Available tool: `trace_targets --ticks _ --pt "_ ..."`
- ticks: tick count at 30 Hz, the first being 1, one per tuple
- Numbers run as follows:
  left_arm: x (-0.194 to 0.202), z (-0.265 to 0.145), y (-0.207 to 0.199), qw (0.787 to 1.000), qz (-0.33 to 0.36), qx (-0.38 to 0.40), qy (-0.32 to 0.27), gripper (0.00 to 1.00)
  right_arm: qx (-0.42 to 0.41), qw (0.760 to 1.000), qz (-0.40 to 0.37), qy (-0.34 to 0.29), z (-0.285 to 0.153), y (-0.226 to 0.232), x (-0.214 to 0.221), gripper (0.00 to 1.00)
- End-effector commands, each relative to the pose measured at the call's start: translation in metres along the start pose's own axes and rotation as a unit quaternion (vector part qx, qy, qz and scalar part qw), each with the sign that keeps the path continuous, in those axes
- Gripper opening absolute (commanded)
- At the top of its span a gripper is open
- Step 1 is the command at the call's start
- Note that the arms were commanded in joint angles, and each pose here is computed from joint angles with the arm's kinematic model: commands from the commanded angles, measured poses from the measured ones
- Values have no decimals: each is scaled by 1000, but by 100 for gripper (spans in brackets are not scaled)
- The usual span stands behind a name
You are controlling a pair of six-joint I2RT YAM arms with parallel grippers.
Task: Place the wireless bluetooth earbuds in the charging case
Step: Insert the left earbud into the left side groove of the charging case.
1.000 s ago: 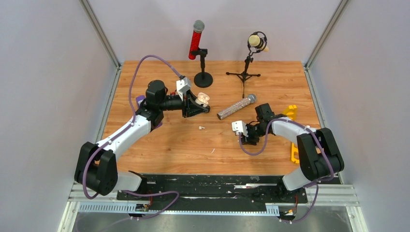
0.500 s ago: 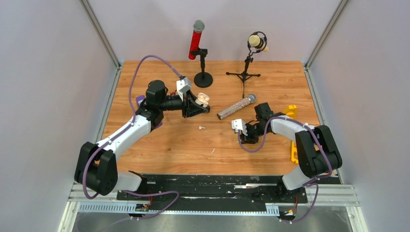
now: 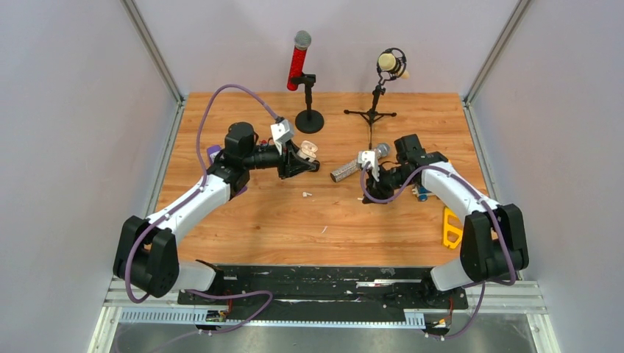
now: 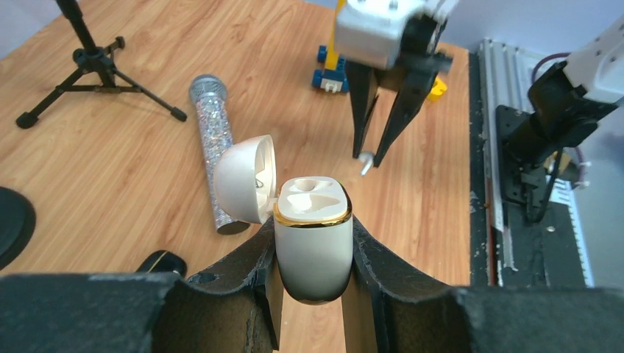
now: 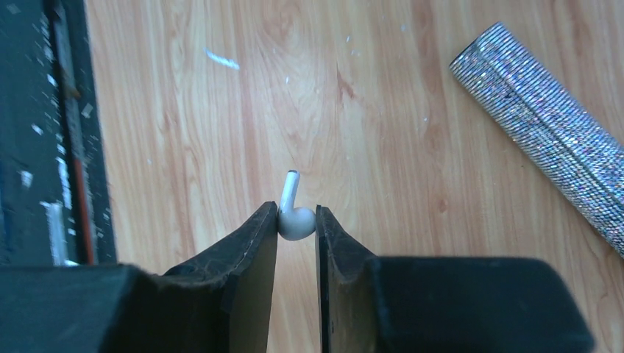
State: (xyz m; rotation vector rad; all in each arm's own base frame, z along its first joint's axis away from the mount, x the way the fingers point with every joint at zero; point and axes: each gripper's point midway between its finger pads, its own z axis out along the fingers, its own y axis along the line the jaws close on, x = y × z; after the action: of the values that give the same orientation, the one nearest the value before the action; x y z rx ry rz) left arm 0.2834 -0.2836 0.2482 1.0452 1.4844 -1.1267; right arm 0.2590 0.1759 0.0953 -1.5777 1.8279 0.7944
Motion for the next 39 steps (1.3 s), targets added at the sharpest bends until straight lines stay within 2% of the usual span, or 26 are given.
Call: trace_targets --ticks 1,7,14,19,26,33,39 --pt "-7 1 12 995 90 -39 20 0 -40 992 95 -70 -25 19 -58 18" --pt "9 3 19 983 160 -63 71 0 -64 973 186 -117 -57 25 -120 17" --pt "24 6 5 976 186 -35 104 0 -100 952 236 -170 -86 29 -179 19" --pt "31 13 -13 981 171 12 93 0 -130 936 273 -179 -90 26 -195 19" --pt "26 22 -40 983 145 94 63 0 -194 921 293 -167 -74 47 -206 20" --pt "37 17 -77 965 147 213 45 0 -236 908 313 -147 -59 64 -217 22" --pt "41 24 -73 969 131 207 30 0 -241 898 341 -140 -60 71 -219 23"
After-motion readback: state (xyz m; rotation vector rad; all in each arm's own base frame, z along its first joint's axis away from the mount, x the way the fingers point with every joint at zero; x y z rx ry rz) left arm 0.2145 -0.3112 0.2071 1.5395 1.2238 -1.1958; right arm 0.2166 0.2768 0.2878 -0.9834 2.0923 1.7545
